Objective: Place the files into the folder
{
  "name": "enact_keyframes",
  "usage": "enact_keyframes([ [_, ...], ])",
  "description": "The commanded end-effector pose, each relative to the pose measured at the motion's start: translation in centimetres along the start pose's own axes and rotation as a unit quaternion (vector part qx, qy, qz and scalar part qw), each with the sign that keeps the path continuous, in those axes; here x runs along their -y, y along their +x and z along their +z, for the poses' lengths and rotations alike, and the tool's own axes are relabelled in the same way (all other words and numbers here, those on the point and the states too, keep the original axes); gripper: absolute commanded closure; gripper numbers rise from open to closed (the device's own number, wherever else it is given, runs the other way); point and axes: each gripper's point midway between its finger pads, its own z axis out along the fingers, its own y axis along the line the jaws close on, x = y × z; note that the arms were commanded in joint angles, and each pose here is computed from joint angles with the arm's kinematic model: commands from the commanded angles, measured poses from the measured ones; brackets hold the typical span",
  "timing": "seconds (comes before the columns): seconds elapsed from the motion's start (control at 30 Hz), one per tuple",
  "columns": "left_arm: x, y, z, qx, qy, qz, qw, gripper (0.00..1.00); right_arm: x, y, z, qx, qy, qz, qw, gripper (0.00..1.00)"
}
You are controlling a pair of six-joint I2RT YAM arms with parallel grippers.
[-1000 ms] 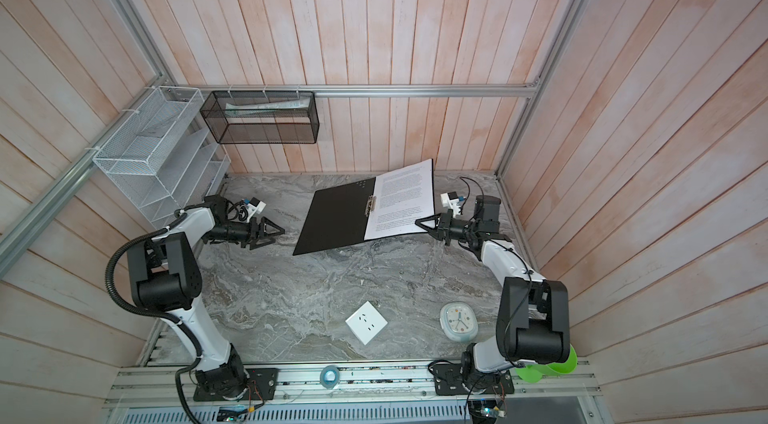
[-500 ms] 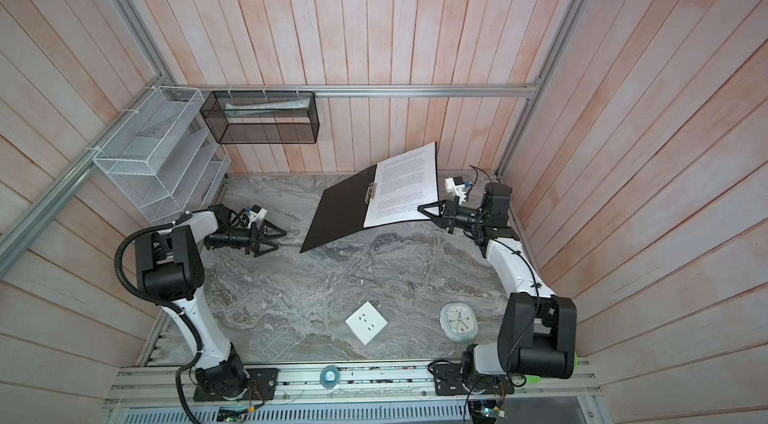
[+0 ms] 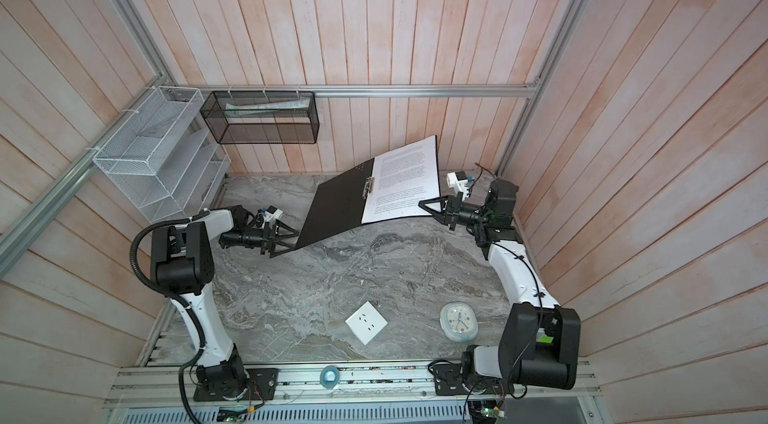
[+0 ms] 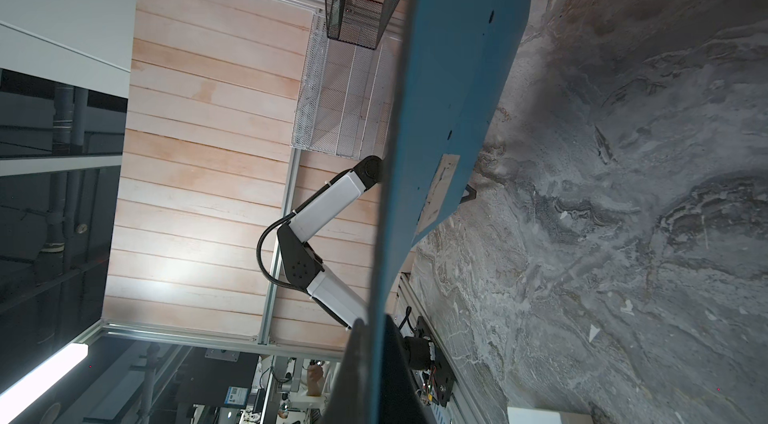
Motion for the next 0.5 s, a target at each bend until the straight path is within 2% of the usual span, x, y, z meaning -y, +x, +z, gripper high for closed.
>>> enact_keyframes([
  [0.0,1.9,-0.9,0.0,0.008,0.059,0.001,0.998,0.00,-3.2,0.5,-0.4,-0.013,-0.023,-0.074,0.997,1.00],
  [0.37,3.2,-0.9,0.7,0.006,0.102,-0.001,0.995,0.00,-2.4,0.8,-0.3,-0.015,-0.023,-0.066,0.997,1.00],
  [0.47,4.5,-1.3,0.4,0.012,0.115,0.011,0.993,0.04,-1.5,1.1,-0.2,-0.020,-0.022,-0.058,0.998,1.00],
])
